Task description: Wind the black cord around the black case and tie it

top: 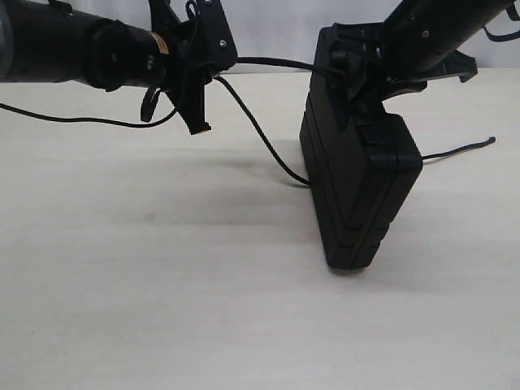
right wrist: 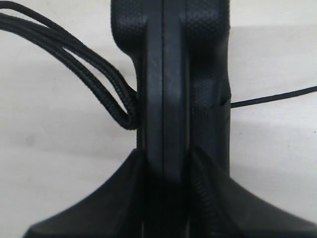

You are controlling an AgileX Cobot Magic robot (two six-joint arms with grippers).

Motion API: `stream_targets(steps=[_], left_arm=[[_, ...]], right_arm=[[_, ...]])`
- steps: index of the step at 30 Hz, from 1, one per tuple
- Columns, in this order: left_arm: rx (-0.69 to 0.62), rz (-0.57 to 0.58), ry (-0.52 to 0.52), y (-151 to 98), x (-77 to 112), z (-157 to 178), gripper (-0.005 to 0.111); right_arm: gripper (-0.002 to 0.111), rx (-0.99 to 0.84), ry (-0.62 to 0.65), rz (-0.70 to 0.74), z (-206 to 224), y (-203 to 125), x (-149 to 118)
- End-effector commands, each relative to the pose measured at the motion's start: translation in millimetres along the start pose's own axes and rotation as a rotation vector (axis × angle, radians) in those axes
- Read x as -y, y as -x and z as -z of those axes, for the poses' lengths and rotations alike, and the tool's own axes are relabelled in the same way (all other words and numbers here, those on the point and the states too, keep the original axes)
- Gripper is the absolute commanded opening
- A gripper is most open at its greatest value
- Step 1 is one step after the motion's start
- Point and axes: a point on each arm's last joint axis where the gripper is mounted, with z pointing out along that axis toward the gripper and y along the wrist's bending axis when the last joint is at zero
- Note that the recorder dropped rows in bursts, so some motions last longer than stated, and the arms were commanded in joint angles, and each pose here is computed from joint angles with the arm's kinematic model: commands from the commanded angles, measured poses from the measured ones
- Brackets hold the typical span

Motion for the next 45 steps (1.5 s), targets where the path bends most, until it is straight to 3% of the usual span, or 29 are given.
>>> stream_targets(steps=[1,6,17,25,34,37,40,45], left_arm=[[0.011,0.033,0.030,-3,-3.7,-2,0.000],[0.027,0.033,0.055,-1,-6.0,-2,0.000],[-0.007,0.016,0.003,-9,6.6,-15,0.000],[0.071,-0.015,0.033,15,16.3,-15,0.000],[0.084,-0.043,-0.014,28,30.6,-14,0.000],[0.081,-0.130,-0.039,32,36.7,-13,0.000],[0.050,-0.321,-0.095,28,42.0,-13,0.000],[0.035,-0.340,-0.089,21,36.6,-14,0.000]], right_arm=[[0.004,0.011,0.021,-0.010,4,0,-2],[0.004,0.011,0.021,-0.010,4,0,-2],[0.004,0.011,0.021,-0.010,4,0,-2],[0.004,0.011,0.021,-0.010,4,0,-2],[0.004,0.010,0.025,-0.013,4,0,-2],[0.004,0.010,0.025,-0.013,4,0,-2],[0.004,0.010,0.025,-0.013,4,0,-2],[0.004,0.010,0.025,-0.013,4,0,-2]])
